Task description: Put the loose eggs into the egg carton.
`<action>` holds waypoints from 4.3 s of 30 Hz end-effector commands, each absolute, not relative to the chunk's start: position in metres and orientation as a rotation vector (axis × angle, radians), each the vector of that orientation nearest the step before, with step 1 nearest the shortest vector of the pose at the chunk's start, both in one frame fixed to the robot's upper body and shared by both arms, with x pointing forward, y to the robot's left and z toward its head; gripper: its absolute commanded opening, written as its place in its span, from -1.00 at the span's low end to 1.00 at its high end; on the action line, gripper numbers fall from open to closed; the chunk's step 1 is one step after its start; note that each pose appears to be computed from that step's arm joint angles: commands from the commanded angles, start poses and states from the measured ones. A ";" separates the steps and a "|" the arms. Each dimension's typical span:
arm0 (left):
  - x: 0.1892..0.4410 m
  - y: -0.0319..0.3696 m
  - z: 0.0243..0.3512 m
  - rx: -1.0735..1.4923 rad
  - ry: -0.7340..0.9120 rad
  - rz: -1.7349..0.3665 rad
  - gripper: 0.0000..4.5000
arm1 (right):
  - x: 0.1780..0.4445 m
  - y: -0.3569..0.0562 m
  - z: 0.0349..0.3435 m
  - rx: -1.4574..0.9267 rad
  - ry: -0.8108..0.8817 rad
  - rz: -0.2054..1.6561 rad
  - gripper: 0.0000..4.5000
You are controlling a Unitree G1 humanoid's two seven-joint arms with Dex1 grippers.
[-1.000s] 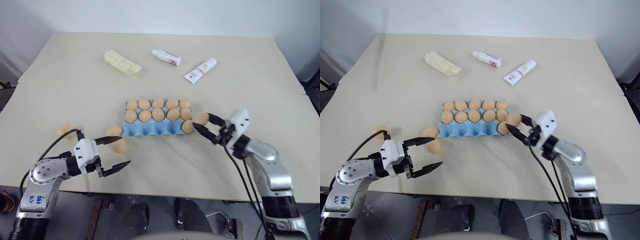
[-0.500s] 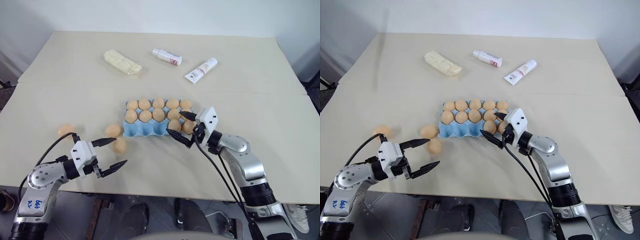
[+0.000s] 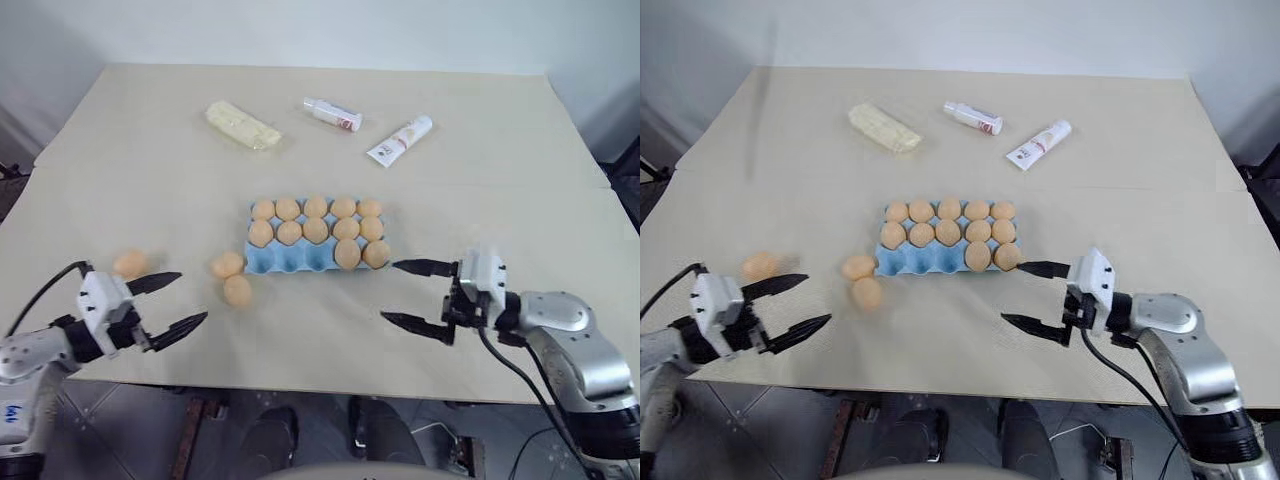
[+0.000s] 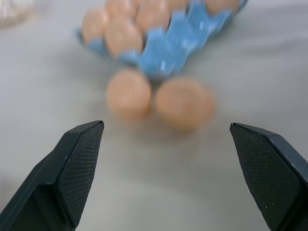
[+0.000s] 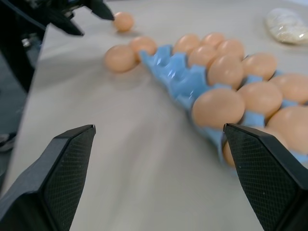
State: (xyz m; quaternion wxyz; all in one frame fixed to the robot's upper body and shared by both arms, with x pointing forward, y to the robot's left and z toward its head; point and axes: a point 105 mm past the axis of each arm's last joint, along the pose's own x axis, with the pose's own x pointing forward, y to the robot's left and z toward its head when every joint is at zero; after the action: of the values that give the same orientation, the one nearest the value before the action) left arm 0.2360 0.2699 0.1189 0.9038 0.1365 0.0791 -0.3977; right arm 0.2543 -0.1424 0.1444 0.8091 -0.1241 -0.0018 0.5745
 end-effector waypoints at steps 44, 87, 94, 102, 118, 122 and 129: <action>0.310 0.070 0.128 0.205 -0.062 -1.140 -0.06 | 0.245 -0.102 0.149 -0.266 -0.124 1.225 1.00; 0.273 0.250 0.113 0.194 -0.003 -0.605 0.99 | 0.259 -0.102 0.159 -0.251 -0.210 1.219 1.00; 0.314 0.224 0.105 0.195 0.031 -0.650 0.99 | 0.260 -0.104 0.153 -0.250 -0.231 1.195 1.00; 0.336 0.215 0.094 0.173 0.074 -0.674 0.81 | 0.268 -0.112 0.135 -0.262 -0.216 1.110 1.00; 0.319 0.159 0.160 0.163 -0.215 -0.924 -0.32 | 0.263 -0.113 0.125 -0.220 -0.197 1.047 1.00; 0.323 0.122 0.156 0.194 -0.197 -1.034 -0.32 | 0.264 -0.113 0.126 -0.221 -0.203 1.034 1.00; 0.337 0.118 0.142 0.189 -0.126 -1.036 -0.17 | 0.264 -0.115 0.131 -0.239 -0.218 1.004 1.00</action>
State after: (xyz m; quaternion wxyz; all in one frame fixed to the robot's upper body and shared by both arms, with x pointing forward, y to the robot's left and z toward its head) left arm 0.3361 0.1166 0.1375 0.8649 0.0791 -0.0529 -0.4928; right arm 0.2654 -0.1140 0.1169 0.8652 -0.0979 -0.0760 0.4860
